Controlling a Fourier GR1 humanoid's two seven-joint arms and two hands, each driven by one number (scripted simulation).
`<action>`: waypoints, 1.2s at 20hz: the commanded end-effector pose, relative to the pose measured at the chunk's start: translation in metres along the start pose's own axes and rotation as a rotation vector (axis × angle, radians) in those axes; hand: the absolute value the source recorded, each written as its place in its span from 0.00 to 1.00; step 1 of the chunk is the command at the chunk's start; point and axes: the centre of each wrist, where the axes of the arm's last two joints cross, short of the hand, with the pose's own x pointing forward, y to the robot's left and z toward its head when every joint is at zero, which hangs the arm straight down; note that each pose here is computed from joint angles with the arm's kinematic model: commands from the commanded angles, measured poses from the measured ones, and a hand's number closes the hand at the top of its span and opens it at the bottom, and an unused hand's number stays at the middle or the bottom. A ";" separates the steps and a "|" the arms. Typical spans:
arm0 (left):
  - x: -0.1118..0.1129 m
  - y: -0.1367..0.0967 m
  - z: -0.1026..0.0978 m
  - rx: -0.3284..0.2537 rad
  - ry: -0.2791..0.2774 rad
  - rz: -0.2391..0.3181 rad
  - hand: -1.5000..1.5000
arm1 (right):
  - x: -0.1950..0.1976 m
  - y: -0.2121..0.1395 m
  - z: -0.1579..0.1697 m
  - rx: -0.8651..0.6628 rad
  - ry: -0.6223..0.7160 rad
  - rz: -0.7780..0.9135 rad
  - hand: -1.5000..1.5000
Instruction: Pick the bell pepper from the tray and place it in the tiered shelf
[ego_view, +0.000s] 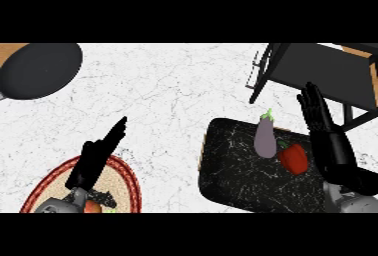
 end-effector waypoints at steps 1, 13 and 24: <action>-0.004 0.018 0.012 0.053 0.010 0.068 0.50 | 0.016 -0.025 -0.007 0.005 -0.017 0.084 1.00; -0.032 0.066 0.003 0.251 0.167 0.305 0.50 | -0.002 -0.240 0.034 -0.105 0.283 0.304 0.00; -0.032 0.057 -0.006 0.253 0.171 0.311 0.50 | 0.070 -0.236 0.001 0.343 0.317 0.388 0.00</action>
